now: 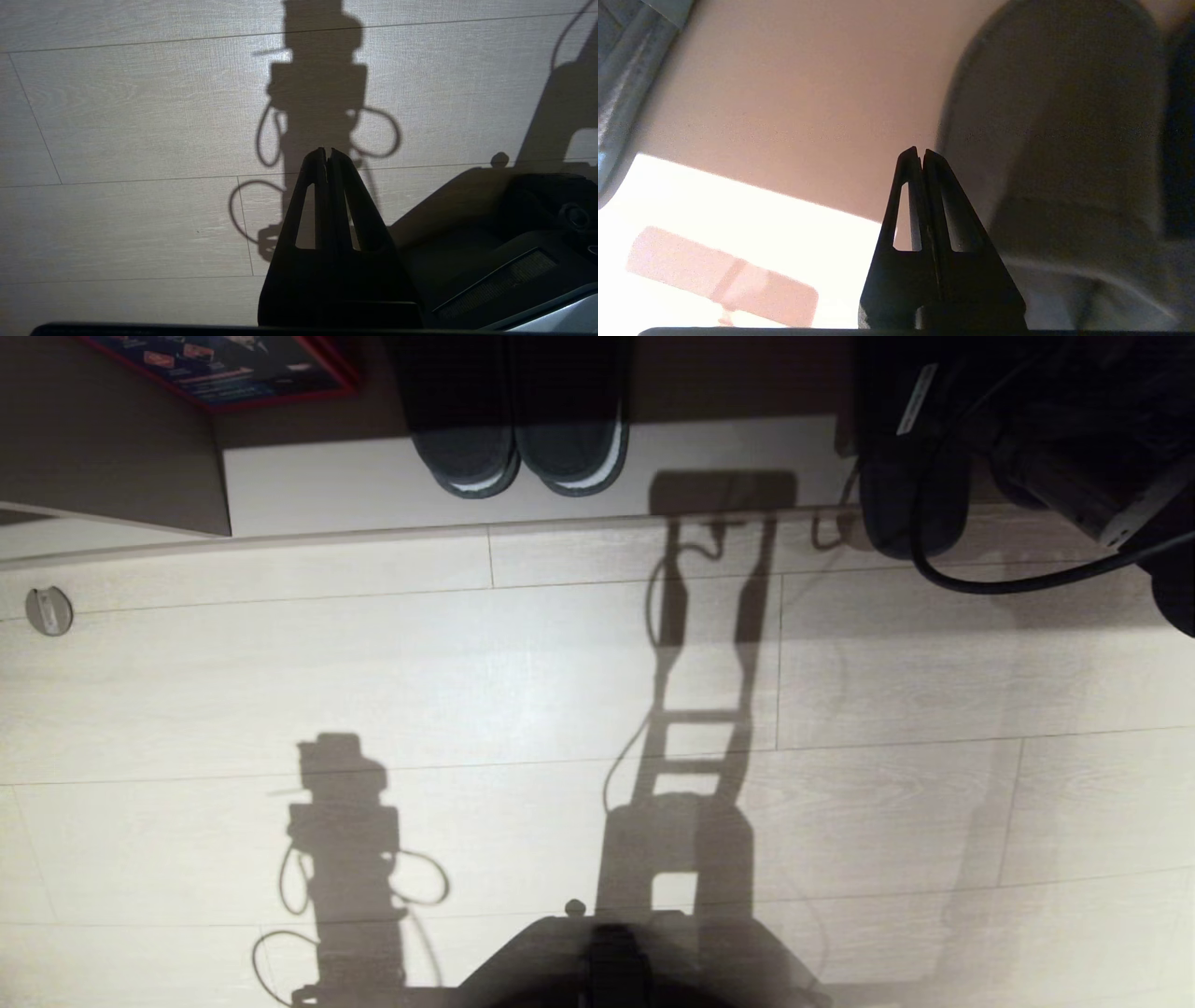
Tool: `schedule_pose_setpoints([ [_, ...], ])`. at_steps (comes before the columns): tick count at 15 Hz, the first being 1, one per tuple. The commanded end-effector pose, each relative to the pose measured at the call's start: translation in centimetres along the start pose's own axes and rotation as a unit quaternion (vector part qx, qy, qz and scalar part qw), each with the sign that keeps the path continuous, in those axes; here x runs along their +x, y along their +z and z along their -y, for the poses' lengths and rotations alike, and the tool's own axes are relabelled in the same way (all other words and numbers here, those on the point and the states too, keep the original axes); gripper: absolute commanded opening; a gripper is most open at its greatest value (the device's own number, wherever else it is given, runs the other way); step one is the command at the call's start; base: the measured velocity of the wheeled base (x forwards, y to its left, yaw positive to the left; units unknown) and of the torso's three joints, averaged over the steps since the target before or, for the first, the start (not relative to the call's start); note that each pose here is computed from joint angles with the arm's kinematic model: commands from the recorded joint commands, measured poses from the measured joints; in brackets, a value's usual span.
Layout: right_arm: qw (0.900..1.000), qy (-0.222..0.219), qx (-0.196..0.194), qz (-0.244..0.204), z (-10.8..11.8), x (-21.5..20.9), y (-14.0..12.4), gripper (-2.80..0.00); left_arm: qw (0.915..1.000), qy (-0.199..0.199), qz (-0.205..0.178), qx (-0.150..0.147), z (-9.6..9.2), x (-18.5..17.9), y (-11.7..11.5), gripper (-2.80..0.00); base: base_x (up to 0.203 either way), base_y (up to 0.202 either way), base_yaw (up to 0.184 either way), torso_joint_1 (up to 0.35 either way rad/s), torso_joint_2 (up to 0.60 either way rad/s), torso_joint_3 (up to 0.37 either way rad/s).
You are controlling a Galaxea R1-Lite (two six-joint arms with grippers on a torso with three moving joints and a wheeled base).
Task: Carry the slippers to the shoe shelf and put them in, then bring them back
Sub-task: Place the slippers into the shoe cabinet, then pick up the slippers in the shoe cabinet
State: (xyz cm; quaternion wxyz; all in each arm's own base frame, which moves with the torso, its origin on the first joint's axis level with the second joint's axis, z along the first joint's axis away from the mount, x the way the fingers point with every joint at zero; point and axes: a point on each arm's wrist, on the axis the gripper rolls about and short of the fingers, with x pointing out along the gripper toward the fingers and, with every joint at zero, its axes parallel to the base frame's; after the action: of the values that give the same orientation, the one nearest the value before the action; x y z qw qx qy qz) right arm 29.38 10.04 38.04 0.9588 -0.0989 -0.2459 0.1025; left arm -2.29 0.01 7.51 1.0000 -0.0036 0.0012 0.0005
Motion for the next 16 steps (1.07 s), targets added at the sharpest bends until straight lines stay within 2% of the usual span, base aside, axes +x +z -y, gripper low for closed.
schedule_pose_setpoints([
  [1,1.000,0.002,0.002,0.009,0.2,-1.5,1.4,-2.80,1.0000,0.000,0.000,0.000,0.0,0.0,0.0,-2.80,0.000,0.000,0.000,0.000,0.00,0.000],
  [2,1.000,0.009,0.003,-0.003,0.0,-2.9,1.3,-2.80,1.0000,0.000,0.000,0.000,0.0,0.0,0.0,-2.80,0.000,0.000,0.000,0.000,0.00,0.000],
  [5,0.996,0.039,-0.003,-0.082,-0.7,-9.0,-1.3,-2.80,1.0000,0.000,0.000,0.000,0.0,0.0,0.0,-2.80,0.000,0.000,0.000,0.000,0.00,0.000],
  [9,0.977,0.072,-0.040,-0.195,-1.5,-15.4,-5.3,-2.80,1.0000,0.000,0.000,0.000,0.0,0.0,0.0,-2.80,0.000,0.000,0.000,0.000,0.00,0.000],
  [13,0.966,0.061,-0.063,-0.243,-1.8,-15.8,-7.3,-2.80,1.0000,0.000,-0.001,0.000,0.0,0.0,0.0,-2.80,0.000,0.000,0.000,0.000,0.00,0.000],
  [16,0.964,0.040,-0.069,-0.254,-1.7,-14.7,-8.6,-2.80,1.0000,0.000,0.000,0.000,0.0,0.0,0.0,-2.80,0.000,0.000,0.000,0.000,0.00,0.000],
])
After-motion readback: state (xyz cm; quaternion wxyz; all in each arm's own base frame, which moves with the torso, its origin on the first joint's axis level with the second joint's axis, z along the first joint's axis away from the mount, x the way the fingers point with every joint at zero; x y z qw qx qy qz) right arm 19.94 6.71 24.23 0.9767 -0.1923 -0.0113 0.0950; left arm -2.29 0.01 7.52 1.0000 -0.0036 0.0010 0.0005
